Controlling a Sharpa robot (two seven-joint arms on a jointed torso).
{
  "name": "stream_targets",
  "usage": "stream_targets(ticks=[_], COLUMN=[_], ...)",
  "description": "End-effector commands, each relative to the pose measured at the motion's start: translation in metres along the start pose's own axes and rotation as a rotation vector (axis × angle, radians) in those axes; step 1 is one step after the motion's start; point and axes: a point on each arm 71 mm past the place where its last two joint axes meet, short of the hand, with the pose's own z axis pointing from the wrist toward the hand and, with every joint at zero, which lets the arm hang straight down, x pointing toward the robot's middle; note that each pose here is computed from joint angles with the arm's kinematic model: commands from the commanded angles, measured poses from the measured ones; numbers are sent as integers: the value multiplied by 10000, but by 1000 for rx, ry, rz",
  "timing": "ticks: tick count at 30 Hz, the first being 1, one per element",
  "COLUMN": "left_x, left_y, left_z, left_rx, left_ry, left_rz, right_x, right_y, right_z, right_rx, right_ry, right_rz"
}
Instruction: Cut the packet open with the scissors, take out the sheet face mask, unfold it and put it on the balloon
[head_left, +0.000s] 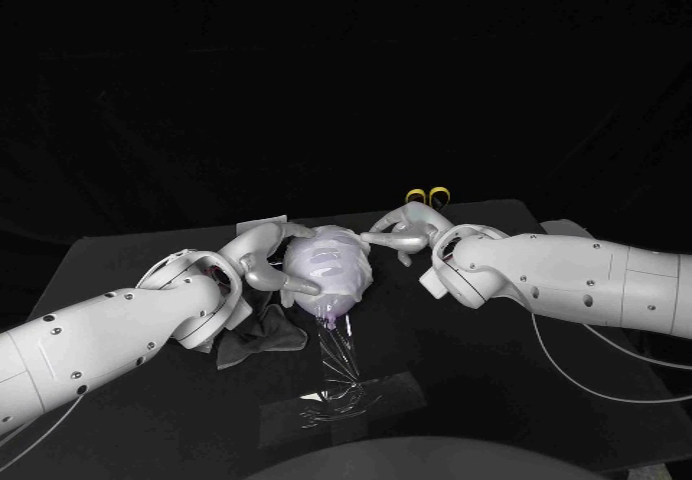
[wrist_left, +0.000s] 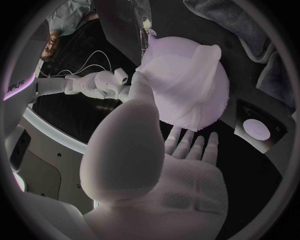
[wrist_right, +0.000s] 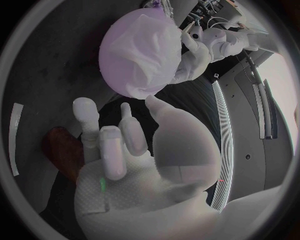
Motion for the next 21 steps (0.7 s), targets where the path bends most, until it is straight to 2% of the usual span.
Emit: stream_targets(ticks=[1,9,21], left_x=[42,45,51], left_y=[3,-3,-12], left_z=[-4,-4,-2], left_rx=[-6,-4,-3], left_ry=[19,18,20], left_rz=[-2,-4,-7], right_x=[-30,-33,91], right_y=[61,163,229], right_z=[16,92,277], right_rx=[-35,-28,63], right_ry=[-21,-4,82], right_rz=[55,72,3])
